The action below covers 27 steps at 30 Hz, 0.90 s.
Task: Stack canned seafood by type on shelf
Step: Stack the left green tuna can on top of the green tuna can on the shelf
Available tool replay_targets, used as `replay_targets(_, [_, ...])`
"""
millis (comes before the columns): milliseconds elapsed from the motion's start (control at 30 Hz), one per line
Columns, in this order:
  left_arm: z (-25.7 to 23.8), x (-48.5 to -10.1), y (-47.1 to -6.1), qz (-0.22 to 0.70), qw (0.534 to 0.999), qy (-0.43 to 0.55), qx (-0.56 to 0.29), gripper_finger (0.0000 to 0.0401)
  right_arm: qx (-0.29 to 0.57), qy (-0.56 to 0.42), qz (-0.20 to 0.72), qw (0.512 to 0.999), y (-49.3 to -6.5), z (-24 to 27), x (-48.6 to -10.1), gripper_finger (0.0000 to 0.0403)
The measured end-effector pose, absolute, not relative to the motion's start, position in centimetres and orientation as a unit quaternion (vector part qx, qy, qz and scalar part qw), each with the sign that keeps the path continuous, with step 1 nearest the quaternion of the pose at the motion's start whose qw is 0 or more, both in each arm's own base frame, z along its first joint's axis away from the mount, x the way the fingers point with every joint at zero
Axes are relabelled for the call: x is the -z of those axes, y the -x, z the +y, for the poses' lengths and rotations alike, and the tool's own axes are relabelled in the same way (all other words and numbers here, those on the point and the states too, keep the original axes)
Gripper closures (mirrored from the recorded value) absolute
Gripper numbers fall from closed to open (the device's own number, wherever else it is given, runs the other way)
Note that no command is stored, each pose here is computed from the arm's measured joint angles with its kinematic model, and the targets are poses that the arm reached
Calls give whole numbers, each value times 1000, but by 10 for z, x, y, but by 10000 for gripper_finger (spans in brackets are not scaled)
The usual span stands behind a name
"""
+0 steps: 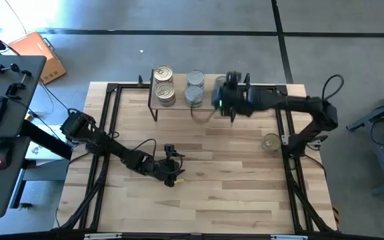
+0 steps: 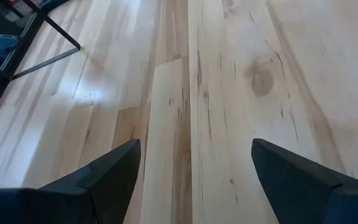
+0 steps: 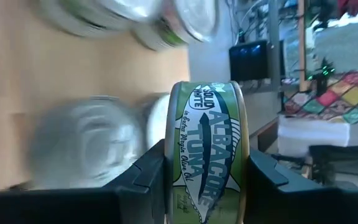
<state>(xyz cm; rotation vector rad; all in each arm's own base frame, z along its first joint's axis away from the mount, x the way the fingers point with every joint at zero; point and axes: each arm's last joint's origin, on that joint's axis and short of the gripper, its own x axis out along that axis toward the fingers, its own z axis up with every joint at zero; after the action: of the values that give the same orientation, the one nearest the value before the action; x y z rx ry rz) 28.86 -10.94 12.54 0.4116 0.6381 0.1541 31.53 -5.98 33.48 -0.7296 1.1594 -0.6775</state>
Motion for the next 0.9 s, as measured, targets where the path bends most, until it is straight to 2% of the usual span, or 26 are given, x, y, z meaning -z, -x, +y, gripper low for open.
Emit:
replay_targets(133, [-109,-125,-289,311,926,-201,-76,102,312,324,535,715,-317,-114,-332,279])
replay_targets(267, [-109,-125,-289,311,926,-201,-76,101,290,322,544,719,-320,-143,-323,279])
replay_targets(700, [-109,-125,-288,312,925,-201,-76,101,289,315,573,700,-329,-154,-302,279])
replay_targets(767, [-109,-125,-288,312,925,-201,-76,101,290,315,571,701,-329,-152,-302,264])
replay_targets(900, [-109,-125,-288,312,925,-201,-76,101,274,317,571,706,-331,-146,-301,202])
